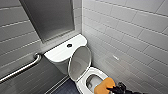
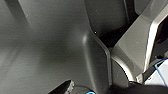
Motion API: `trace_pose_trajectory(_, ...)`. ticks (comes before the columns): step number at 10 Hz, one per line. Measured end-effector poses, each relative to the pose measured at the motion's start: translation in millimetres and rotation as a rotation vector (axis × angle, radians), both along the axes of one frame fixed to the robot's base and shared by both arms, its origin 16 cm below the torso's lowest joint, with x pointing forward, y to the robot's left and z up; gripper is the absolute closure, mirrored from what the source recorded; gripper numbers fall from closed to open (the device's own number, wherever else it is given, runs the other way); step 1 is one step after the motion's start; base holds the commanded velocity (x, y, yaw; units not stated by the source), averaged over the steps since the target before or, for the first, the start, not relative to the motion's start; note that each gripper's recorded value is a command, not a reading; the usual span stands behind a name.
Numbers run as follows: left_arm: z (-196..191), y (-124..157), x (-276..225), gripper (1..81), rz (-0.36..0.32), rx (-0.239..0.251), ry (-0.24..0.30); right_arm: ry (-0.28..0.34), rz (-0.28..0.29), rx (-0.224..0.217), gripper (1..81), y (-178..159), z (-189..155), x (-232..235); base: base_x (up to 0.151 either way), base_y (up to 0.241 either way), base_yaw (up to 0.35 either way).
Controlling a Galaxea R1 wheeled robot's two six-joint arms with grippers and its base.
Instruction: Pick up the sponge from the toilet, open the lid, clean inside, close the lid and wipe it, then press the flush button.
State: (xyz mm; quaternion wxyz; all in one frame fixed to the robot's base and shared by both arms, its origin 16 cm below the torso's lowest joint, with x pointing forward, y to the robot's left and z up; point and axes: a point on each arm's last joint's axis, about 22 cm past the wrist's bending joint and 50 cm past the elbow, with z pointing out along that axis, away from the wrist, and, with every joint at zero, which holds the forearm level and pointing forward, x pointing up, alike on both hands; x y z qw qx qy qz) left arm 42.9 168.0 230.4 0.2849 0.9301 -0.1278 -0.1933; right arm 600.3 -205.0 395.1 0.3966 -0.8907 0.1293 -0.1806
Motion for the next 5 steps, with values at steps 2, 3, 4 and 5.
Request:
trace_pose_trajectory(2, -0.5, 0.0, -0.5, 1.0, 0.001, 0.003, 0.002, -0.013, 0.006, -0.03, 81.1, -4.2, 0.1, 33.1, 0.0, 0.0, 0.0)
trace_pose_trajectory(3, -0.6, 0.3, -0.6, 1.0, 0.002, 0.004, 0.003, -0.027, 0.001, -0.042, 81.1, -5.5, 2.2, 52.5, 0.0, 0.0, 0.0)
trace_pose_trajectory(4, -0.4, -0.9, -1.8, 1.0, 0.004, 0.003, 0.007, -0.031, -0.002, -0.046, 81.1, -2.4, 0.0, 64.8, 0.0, 0.0, 0.0)
trace_pose_trajectory(5, 1.4, -3.6, -8.4, 1.0, 0.004, 0.0, 0.026, -0.011, 0.001, -0.046, 81.1, 2.8, -10.4, 67.7, 0.0, 0.0, 0.0)
